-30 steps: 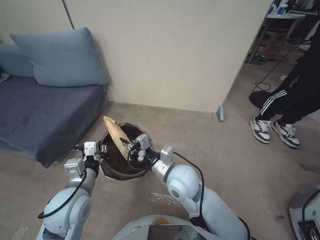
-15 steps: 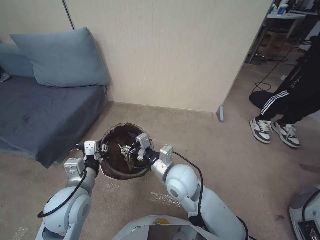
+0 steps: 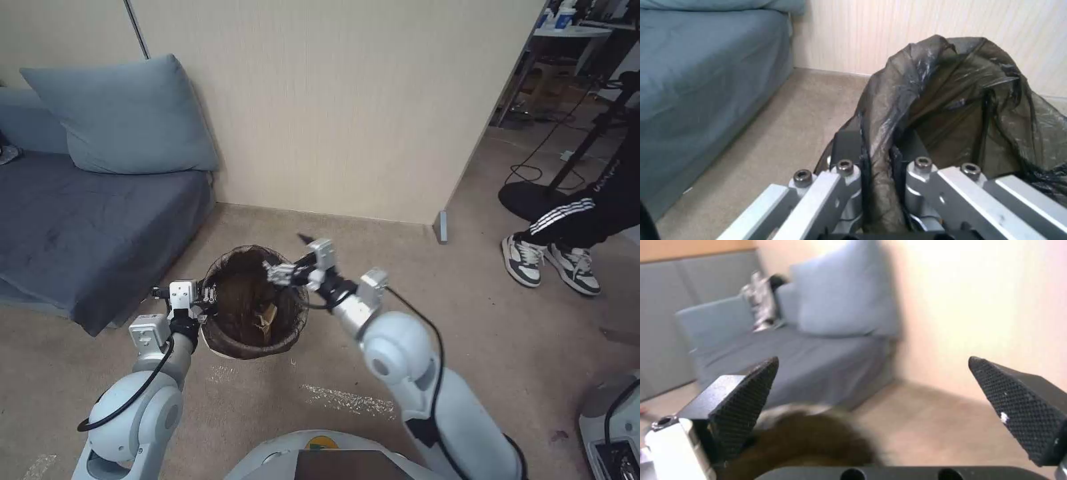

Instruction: Pick up the trash bin, then pick up the garbage from the floor and place it into the trash bin.

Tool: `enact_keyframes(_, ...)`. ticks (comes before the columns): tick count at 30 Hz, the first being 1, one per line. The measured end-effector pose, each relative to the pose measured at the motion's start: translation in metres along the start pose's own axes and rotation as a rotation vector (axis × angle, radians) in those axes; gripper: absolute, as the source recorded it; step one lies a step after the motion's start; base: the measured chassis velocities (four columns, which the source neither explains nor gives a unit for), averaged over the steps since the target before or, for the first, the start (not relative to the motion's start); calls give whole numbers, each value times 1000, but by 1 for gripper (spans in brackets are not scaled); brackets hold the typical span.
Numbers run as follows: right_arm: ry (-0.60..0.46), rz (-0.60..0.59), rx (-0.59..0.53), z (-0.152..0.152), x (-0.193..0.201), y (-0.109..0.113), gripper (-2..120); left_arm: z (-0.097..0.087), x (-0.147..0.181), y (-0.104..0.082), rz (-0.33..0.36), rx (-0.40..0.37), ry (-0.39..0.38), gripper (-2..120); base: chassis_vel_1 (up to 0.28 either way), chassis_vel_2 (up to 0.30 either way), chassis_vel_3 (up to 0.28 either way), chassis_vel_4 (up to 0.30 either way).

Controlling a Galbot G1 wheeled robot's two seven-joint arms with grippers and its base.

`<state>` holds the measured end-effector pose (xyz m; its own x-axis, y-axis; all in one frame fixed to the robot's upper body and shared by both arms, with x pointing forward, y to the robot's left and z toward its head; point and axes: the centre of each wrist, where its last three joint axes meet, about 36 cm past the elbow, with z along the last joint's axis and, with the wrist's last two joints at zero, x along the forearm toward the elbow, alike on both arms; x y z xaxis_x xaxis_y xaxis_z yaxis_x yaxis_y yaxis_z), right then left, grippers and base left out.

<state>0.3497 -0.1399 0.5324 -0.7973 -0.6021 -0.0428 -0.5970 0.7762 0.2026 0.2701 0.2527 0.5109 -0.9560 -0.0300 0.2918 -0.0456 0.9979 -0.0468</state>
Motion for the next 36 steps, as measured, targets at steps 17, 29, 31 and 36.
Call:
enact_keyframes(17,-137,491,156,57,99,-52,100,2,2,6,-74,-73,-18,7,0,0,0,0)
enact_keyframes(29,-116,606,256,102,139,-33,100,5,1,11,-108,-150,-51,7,0,0,0,0)
enact_keyframes(31,-111,614,256,104,142,-32,100,6,1,12,-102,-157,-50,7,0,0,0,0)
enact_keyframes(36,-110,623,258,104,144,-33,100,6,4,13,-82,-169,-43,7,0,0,0,0)
